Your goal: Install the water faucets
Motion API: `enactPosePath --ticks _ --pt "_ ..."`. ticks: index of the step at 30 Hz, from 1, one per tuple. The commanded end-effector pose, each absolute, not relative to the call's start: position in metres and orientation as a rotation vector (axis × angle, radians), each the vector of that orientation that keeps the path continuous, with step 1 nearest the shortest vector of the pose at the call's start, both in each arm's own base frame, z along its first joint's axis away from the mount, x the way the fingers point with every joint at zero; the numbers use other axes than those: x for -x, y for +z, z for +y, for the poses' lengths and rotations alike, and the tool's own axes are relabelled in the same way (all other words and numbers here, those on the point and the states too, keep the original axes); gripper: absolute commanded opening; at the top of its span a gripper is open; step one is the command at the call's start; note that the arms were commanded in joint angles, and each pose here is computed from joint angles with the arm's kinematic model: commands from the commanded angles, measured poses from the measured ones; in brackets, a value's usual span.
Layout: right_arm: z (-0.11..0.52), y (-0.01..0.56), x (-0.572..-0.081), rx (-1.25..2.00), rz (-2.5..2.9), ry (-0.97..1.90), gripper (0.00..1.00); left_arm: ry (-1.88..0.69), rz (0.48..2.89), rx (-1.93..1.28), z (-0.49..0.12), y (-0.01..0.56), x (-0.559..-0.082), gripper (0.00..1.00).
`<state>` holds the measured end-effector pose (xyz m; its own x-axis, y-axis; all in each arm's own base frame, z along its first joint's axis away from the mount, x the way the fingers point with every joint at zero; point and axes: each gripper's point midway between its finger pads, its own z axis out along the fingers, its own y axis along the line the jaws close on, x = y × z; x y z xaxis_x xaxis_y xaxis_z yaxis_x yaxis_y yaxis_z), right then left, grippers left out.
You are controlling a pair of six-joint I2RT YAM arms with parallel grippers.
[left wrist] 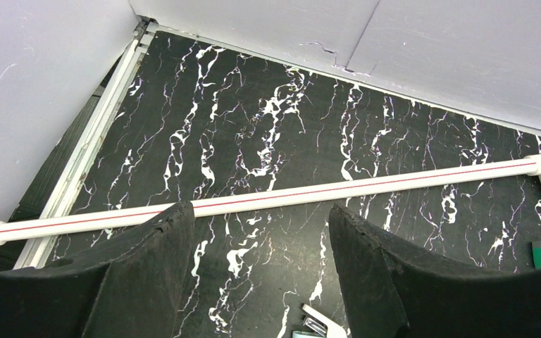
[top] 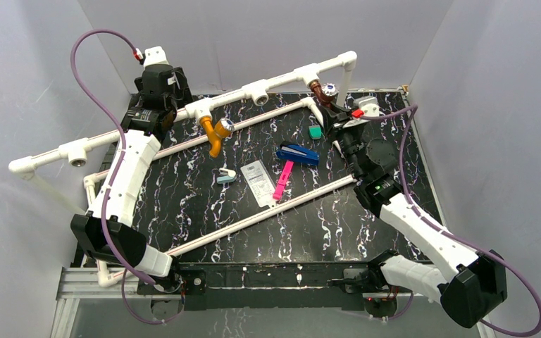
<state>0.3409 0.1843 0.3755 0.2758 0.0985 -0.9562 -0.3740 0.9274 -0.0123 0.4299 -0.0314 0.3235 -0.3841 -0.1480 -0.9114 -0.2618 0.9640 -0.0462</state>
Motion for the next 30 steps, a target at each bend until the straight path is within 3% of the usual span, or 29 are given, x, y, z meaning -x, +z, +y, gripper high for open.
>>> enactPosePath --ticks 1,17,30 --pt "0.194 0.383 -0.347 0.053 1.29 0.512 0.01 0.159 2.214 0.201 -0.042 0.271 -0.389 0.68" --pt "0.175 0.388 -0.351 -0.372 1.339 0.753 0.01 0.147 2.208 0.2 -0.043 0.273 -0.387 0.68" --pt "0.174 0.395 -0.352 -0.305 1.33 0.72 0.01 0.145 2.205 0.199 -0.042 0.273 -0.384 0.68"
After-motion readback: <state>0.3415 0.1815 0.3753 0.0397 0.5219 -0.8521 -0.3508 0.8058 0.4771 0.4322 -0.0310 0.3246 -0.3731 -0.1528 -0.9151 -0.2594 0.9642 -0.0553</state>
